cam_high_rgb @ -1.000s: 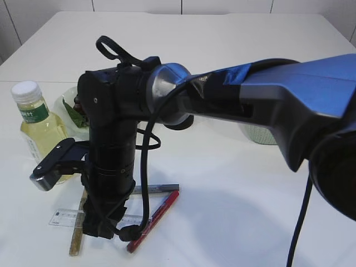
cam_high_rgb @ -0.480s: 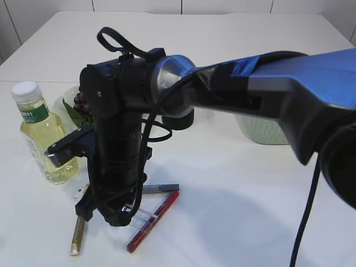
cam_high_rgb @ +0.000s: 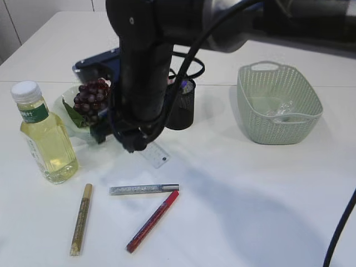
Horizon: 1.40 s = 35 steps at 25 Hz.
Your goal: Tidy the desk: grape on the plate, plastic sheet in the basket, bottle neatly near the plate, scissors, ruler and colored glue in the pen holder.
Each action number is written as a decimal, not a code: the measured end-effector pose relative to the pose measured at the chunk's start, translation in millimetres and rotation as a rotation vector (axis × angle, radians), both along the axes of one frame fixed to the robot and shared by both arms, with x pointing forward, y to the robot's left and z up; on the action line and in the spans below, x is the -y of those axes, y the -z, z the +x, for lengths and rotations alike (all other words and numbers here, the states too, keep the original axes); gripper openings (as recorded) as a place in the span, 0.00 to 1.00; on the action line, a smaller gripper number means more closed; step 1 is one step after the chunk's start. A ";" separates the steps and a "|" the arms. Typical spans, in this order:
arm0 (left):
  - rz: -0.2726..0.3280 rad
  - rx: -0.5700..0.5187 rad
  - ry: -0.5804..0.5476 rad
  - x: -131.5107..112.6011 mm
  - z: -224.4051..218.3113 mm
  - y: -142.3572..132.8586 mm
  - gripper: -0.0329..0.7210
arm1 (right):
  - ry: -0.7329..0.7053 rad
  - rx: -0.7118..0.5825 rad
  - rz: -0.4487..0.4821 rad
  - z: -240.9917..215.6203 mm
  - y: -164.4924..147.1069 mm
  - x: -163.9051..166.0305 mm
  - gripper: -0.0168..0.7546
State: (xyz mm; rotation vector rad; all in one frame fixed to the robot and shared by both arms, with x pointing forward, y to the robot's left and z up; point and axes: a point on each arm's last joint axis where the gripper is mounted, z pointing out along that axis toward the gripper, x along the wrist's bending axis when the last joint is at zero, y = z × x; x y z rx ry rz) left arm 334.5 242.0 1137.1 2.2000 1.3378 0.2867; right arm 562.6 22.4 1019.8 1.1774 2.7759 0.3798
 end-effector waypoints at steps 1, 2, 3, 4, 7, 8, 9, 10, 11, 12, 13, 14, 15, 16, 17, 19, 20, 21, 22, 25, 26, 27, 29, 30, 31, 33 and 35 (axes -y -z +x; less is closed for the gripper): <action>0.000 0.000 0.000 0.0 0.0 0.0 0.55 | 0.007 0.042 0.010 1.0 -8.9 2.1 0.40; 0.000 0.000 0.000 0.0 0.0 0.0 0.55 | 0.008 0.081 0.029 1.6 -17.8 3.3 0.40; 0.000 0.000 0.000 0.0 0.0 0.0 0.55 | 0.008 0.116 0.051 2.1 -25.2 3.7 0.40; 0.000 0.000 0.000 0.0 0.0 0.0 0.55 | 0.010 0.147 0.078 2.0 -33.8 4.2 0.40; 0.000 0.000 0.000 0.0 0.0 0.0 0.55 | -0.001 0.238 0.157 0.9 -48.7 5.6 0.40; 0.000 0.000 0.000 0.0 0.0 0.0 0.55 | -0.011 0.266 0.178 -0.2 -52.6 6.7 0.40; 0.000 0.000 0.000 0.0 0.0 0.0 0.55 | -0.020 0.292 0.198 -1.2 -53.5 7.5 0.40; 0.000 0.000 0.000 0.0 0.0 0.0 0.55 | -0.033 0.320 0.217 -3.0 -54.7 9.1 0.40; 0.000 0.000 0.000 0.0 0.0 0.0 0.55 | -0.046 0.344 0.233 -5.4 -56.5 11.4 0.40; 0.000 0.000 0.000 0.0 0.0 0.0 0.55 | -0.058 0.372 0.251 -8.2 -56.3 14.0 0.40; 0.000 0.000 0.000 0.0 0.0 0.0 0.55 | -0.068 0.398 0.269 -10.8 -54.2 16.4 0.40; 0.000 0.000 0.000 0.0 0.0 0.0 0.55 | -0.076 0.432 0.293 -14.3 -54.6 19.8 0.40; 0.000 0.000 0.000 0.0 0.0 0.0 0.55 | -0.088 0.472 0.312 -17.9 -57.3 23.8 0.40; 0.000 0.000 0.000 0.0 0.0 0.0 0.55 | -0.100 0.513 0.334 -21.2 -56.9 27.3 0.40; 0.000 0.000 0.000 0.0 0.0 0.0 0.55 | -0.111 0.561 0.358 -24.9 -59.4 32.2 0.40; 0.000 0.000 0.000 0.0 0.0 0.0 0.55 | -0.127 0.648 0.405 -30.0 -65.9 43.2 0.40; 0.000 0.000 0.000 0.0 0.0 0.0 0.55 | -0.124 0.682 0.426 -30.1 -66.5 49.1 0.40; 0.000 0.000 0.000 0.0 0.0 0.0 0.55 | -0.113 0.713 0.441 -28.0 -68.1 56.8 0.40; 0.000 0.000 0.000 0.0 0.0 0.0 0.55 | -0.096 0.733 0.448 -24.2 -68.9 64.0 0.40; 0.000 0.000 0.000 0.0 0.0 0.0 0.55 | -0.022 0.785 0.447 -4.0 -69.5 89.8 0.40; 0.000 0.000 0.000 0.0 0.0 0.0 0.55 | -0.005 0.808 0.455 1.4 -70.9 96.0 0.40; 0.000 0.000 0.000 0.0 0.0 0.0 0.55 | 0.015 0.840 0.465 7.5 -73.4 103.3 0.40; 0.000 0.000 0.000 0.0 0.0 0.0 0.55 | 0.043 0.912 0.500 17.7 -79.6 114.2 0.40; 0.000 0.000 0.000 0.0 0.0 0.0 0.55 | 0.054 0.948 0.518 22.4 -81.8 118.6 0.40; -0.002 0.004 0.000 0.2 0.3 -0.2 0.55 | 0.062 0.974 0.531 27.2 -81.3 121.2 0.40; -0.006 0.015 -0.002 0.4 1.2 -0.8 0.55 | 0.065 1.011 0.556 35.0 -76.6 121.5 0.40; -0.007 0.020 -0.003 0.4 1.6 -1.1 0.55 | 0.059 1.050 0.592 41.8 -69.8 117.6 0.40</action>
